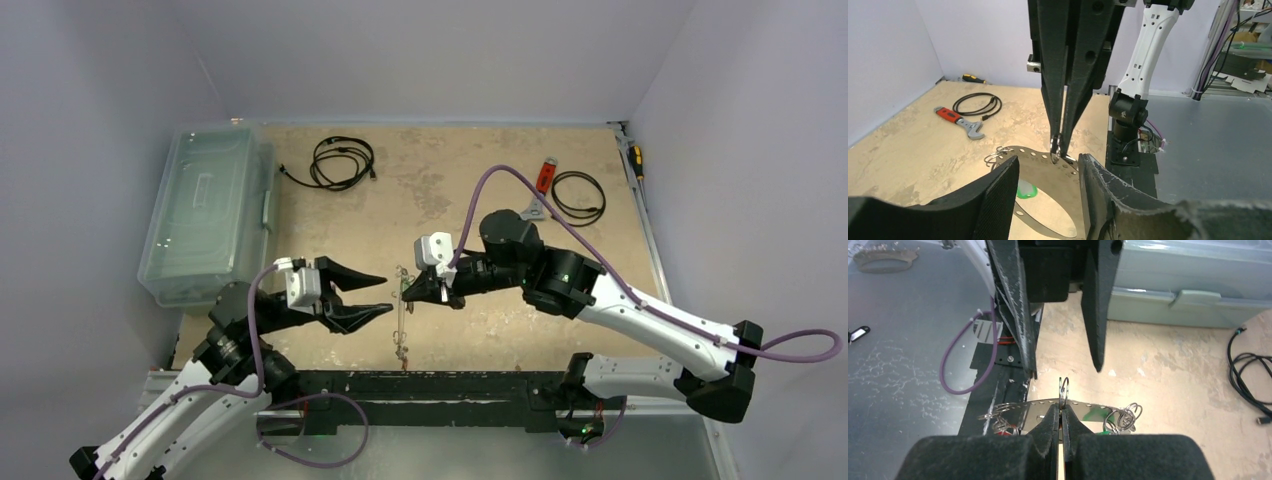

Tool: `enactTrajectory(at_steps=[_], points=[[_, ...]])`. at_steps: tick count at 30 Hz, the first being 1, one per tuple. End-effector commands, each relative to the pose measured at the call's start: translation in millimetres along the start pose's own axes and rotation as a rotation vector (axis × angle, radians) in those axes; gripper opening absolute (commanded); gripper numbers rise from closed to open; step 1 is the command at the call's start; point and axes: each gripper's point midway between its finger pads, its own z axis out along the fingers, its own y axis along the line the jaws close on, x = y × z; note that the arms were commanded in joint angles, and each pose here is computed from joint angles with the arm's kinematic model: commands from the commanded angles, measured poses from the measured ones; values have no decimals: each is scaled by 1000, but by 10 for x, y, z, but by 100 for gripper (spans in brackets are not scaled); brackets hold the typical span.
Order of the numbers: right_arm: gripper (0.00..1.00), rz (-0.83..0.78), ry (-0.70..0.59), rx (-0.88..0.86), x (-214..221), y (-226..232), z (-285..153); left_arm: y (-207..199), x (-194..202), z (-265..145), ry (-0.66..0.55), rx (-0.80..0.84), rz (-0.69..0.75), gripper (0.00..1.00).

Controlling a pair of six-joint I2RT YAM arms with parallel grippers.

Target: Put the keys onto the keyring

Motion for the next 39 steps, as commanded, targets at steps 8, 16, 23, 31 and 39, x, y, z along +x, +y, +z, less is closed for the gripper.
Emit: enactTrajectory(at_steps=[8,16,23,31,39], points=[[0,-3,101,67,-79,-135,-156,-112,-182,50,-32,84,49,39],[0,-2,131,59,-43,-161,-115,-119,-99,154,-2,130,2,39],[0,-6,133,48,-39,-157,-93,-90,-58,183,9,124,-13,31],[0,-14,121,36,-76,-140,-93,-33,-7,220,26,107,-29,30],[0,-15,122,18,-75,-120,-78,-19,16,242,33,107,-38,22]])
